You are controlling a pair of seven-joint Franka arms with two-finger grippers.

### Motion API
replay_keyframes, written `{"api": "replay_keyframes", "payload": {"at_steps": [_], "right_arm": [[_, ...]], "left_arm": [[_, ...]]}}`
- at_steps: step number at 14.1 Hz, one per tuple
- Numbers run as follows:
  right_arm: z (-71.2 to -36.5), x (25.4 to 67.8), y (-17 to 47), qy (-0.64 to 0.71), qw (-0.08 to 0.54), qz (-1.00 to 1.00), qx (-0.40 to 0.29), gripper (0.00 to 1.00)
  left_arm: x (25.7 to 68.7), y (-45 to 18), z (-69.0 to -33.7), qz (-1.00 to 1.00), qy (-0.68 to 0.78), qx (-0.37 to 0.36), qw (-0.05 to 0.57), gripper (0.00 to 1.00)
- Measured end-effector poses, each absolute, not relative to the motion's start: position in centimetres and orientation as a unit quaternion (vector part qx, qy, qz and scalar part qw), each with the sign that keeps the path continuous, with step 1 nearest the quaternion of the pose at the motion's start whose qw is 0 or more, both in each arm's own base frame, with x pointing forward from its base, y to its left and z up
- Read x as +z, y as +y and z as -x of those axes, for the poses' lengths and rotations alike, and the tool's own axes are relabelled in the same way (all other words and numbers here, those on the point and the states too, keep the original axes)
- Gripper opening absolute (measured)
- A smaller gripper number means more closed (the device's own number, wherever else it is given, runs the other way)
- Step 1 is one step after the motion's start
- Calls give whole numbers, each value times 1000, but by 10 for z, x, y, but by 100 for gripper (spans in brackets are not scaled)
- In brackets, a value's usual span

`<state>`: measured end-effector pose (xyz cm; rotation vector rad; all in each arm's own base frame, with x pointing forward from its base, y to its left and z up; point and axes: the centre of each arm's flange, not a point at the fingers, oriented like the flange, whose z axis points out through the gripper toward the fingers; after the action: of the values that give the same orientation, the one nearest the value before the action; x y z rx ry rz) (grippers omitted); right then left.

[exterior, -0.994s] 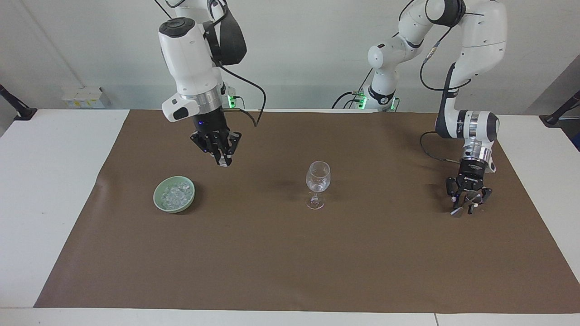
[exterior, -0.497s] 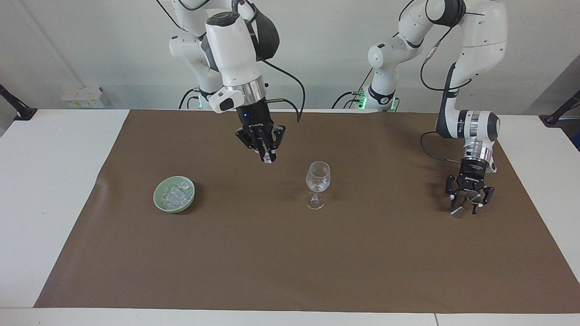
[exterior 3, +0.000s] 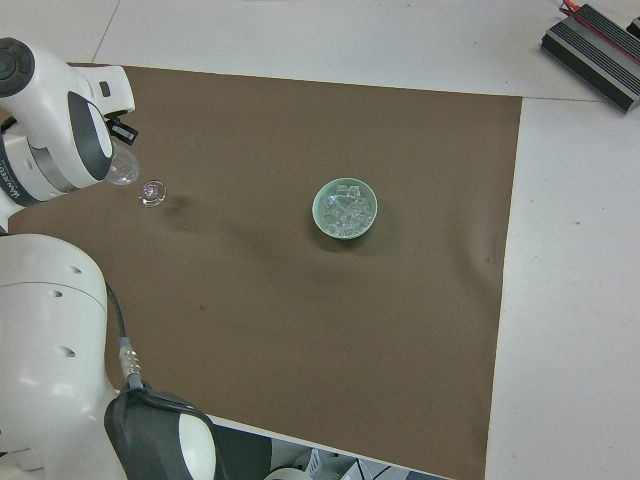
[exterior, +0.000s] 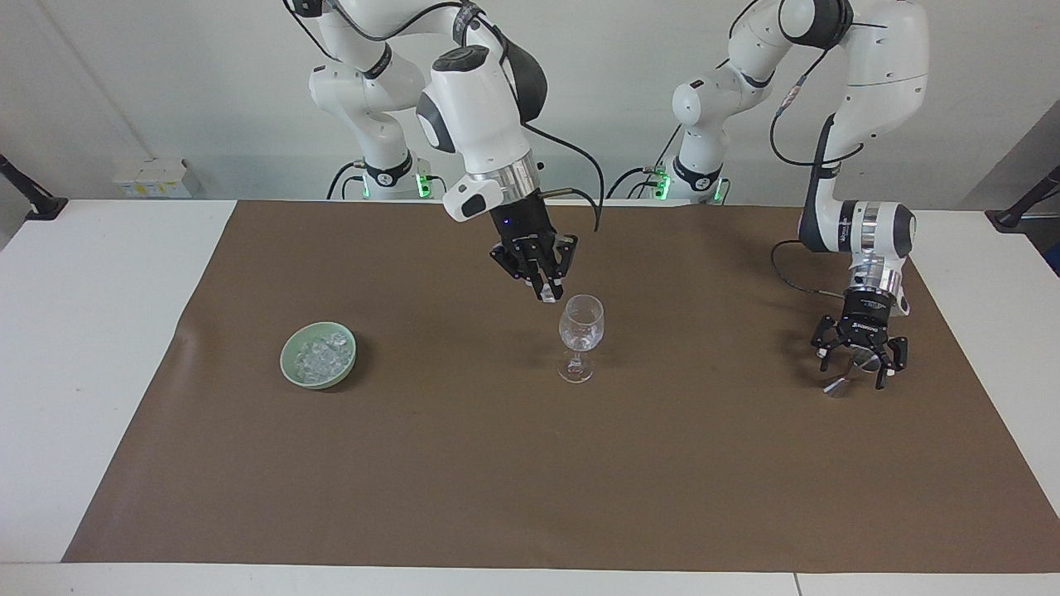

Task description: Pour wine and add ice with both arms

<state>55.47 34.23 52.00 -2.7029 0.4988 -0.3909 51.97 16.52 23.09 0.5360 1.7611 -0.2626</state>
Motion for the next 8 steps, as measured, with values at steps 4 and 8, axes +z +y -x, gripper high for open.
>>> {"api": "replay_keyframes", "payload": {"at_steps": [4, 8], "right_arm": [[-548, 499, 376, 178, 182, 956, -148, 25], [-546, 494, 384, 175, 185, 956, -148, 25]], "left_arm": [[239, 166, -521, -231, 756, -111, 603, 100], [259, 167, -523, -225, 752, -111, 610, 100]]}}
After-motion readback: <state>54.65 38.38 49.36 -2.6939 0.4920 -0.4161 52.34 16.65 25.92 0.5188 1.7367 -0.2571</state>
